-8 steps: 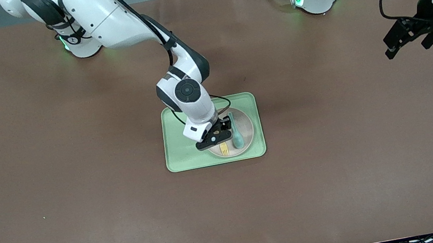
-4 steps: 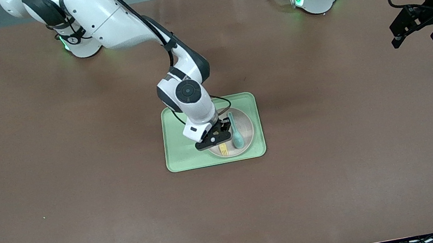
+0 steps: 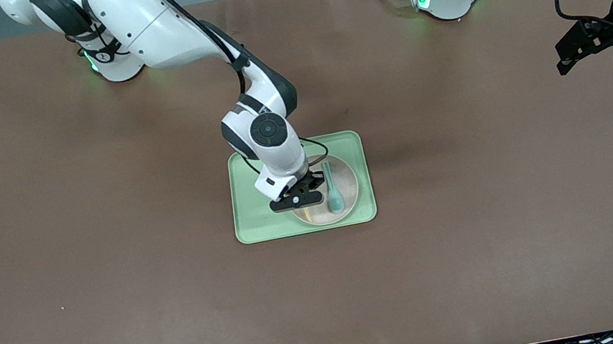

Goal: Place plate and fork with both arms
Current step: 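Grasp the yellow fork with the right gripper and lift it off the plate, then lay the fork on the tray beside the plate and open the right gripper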

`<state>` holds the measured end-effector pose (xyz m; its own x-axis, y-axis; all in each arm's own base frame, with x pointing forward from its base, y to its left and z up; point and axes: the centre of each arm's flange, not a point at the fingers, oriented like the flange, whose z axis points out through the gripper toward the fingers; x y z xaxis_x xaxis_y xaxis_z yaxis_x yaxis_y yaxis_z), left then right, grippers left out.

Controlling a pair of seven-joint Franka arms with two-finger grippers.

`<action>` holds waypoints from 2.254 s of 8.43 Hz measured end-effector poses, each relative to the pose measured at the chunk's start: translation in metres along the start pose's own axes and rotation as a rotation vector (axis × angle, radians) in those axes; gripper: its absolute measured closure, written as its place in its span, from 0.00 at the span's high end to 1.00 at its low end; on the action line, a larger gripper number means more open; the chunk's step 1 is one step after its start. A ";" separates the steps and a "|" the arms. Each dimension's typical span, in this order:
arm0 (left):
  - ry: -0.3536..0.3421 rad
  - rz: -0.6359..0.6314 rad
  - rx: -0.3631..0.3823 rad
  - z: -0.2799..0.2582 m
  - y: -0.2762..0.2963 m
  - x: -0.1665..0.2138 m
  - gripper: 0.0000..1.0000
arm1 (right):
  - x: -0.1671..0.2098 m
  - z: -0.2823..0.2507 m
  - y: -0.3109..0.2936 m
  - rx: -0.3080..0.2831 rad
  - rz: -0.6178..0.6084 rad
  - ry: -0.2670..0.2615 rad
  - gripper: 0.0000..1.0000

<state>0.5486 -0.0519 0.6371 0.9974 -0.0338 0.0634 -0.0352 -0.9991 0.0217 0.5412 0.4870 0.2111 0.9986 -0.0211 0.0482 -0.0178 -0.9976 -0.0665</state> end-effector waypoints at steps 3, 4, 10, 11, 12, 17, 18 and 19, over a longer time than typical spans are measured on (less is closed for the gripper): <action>0.024 0.000 0.000 -0.012 -0.008 0.001 1.00 | 0.008 -0.067 0.013 -0.065 0.032 -0.064 0.08; 0.030 0.009 0.000 -0.014 -0.008 0.002 1.00 | 0.020 -0.084 0.031 -0.078 0.061 -0.077 0.08; 0.025 0.037 0.001 -0.009 -0.008 0.005 1.00 | 0.044 -0.040 0.092 -0.061 0.068 -0.061 0.09; 0.023 0.037 0.001 -0.008 -0.007 0.005 1.00 | 0.038 -0.025 0.090 -0.054 0.061 -0.053 0.09; 0.023 0.038 0.001 -0.008 -0.007 0.005 1.00 | 0.031 -0.010 0.089 -0.056 0.053 -0.055 0.09; 0.023 0.045 0.001 -0.008 -0.003 0.005 1.00 | 0.022 0.002 0.088 -0.066 0.044 -0.066 0.72; 0.023 0.045 0.001 -0.008 -0.003 0.005 1.00 | 0.024 0.002 0.095 -0.080 0.053 -0.082 0.81; 0.023 0.046 0.001 -0.008 -0.003 0.005 1.00 | 0.033 -0.005 0.108 -0.090 0.056 -0.092 0.84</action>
<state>0.5534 -0.0492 0.6457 0.9930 -0.0789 0.0874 -0.0807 -0.9966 0.0177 0.5720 0.3784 0.2104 0.9962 -0.0749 -0.0446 -0.0740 -0.9970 0.0230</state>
